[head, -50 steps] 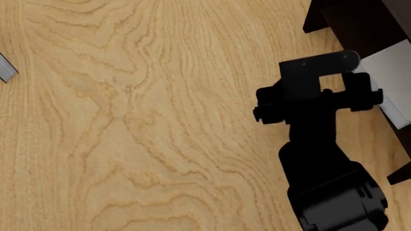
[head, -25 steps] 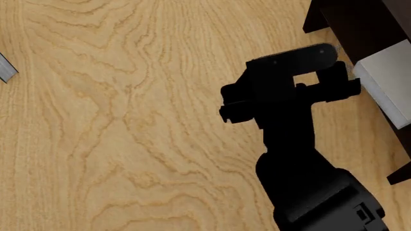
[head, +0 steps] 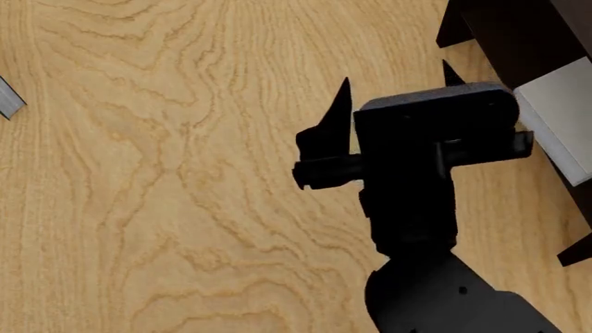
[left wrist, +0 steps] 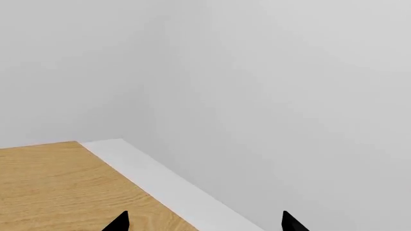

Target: Pick up the book on the right and place it on the cabinet shelf.

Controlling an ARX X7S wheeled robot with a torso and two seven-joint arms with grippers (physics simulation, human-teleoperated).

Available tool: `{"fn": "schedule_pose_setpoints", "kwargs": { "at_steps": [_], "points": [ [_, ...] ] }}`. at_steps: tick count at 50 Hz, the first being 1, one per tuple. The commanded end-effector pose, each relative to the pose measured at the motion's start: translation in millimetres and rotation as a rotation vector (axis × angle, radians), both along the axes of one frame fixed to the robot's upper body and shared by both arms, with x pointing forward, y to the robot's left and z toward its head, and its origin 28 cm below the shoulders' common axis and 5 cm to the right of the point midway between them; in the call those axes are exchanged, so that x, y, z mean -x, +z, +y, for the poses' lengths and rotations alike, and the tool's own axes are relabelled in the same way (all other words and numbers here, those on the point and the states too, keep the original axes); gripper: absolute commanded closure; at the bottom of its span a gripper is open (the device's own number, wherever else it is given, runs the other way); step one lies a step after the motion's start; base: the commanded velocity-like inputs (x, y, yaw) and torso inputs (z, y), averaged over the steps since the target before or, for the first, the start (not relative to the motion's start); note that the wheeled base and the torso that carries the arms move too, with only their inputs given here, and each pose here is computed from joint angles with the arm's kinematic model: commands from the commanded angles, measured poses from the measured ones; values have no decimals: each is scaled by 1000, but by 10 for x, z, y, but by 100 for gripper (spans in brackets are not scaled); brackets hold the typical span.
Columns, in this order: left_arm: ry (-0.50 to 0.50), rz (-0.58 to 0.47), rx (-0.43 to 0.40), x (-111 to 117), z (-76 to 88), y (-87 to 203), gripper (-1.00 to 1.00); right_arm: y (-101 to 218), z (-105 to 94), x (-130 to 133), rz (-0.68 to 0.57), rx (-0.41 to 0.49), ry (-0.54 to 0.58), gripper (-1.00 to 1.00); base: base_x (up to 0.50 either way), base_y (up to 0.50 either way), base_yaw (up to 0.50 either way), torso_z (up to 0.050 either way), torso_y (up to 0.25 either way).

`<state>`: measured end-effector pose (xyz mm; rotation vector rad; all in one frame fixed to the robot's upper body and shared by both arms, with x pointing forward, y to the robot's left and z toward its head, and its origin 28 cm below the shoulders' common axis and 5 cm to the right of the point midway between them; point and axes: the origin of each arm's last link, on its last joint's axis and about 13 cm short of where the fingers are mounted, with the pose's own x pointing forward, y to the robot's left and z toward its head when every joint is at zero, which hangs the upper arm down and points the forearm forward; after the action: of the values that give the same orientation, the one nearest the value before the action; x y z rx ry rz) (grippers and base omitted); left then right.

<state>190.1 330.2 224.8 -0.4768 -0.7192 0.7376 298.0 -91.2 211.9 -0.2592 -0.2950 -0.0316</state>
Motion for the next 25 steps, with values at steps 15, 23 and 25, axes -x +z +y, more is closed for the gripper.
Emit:
{"fn": "schedule_pose_setpoints", "kwargs": {
  "at_steps": [15,23,25],
  "points": [
    [2,2,-7,1,-5,3,-100,-28,7,664,-95,-117,65,-100,0,0,0,0,0],
    [2,5,-14,-4,-9,3,-100,-168,-17,773,-87,-185,74,-100,0,0,0,0,0],
    [2,5,-15,-5,-9,3,-100,-203,-17,789,-83,-187,73,-100,0,0,0,0,0]
  ]
}}
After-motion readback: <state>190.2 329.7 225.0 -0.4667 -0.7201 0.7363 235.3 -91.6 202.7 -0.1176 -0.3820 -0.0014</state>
